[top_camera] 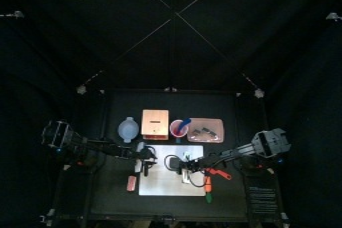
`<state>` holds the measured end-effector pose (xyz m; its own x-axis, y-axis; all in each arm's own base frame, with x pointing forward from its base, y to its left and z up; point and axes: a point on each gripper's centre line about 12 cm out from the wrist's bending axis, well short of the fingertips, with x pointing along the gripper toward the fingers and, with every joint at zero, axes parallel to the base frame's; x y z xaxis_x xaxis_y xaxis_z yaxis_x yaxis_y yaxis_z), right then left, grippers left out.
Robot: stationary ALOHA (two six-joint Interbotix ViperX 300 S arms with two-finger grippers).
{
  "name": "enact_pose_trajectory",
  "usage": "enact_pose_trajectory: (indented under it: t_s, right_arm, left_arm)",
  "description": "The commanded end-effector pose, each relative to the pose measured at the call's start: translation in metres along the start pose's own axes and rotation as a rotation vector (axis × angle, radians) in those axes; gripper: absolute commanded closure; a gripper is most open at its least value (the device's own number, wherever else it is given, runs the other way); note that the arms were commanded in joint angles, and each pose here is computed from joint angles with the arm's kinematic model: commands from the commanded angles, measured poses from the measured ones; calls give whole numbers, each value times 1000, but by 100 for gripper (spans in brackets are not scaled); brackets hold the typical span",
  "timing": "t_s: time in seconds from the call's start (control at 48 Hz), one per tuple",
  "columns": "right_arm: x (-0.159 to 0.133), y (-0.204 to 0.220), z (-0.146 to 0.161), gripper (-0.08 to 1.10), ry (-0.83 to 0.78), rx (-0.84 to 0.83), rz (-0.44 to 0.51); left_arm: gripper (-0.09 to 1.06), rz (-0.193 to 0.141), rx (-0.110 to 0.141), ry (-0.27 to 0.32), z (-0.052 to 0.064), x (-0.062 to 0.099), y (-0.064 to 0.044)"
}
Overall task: Place sushi on board then cut the sushi with the knife then place the pieces on the plate
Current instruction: Place the 4 sushi pieces on the plate
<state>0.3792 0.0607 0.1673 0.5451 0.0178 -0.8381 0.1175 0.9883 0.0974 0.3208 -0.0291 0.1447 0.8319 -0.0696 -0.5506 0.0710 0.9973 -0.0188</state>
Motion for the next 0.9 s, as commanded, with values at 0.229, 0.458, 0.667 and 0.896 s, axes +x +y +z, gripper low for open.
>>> enact_pose_trajectory:
  t_s: [0.229, 0.458, 0.667, 0.896]
  right_arm:
    - [-53, -69, -35, 46, -45, 128, -84]
    - [-84, -128, -67, 46, -88, 251, -205]
    - [-108, -180, -91, 46, -115, 359, -355]
    - [-119, -231, -122, 46, -78, 483, -509]
  left_arm:
    - [28, 3, -3, -34, 11, 0, 1]
    - [28, 3, -6, -40, 13, 0, 1]
    - [28, 3, -4, -46, 16, 0, 1]
    - [28, 13, -12, -57, 20, 0, 5]
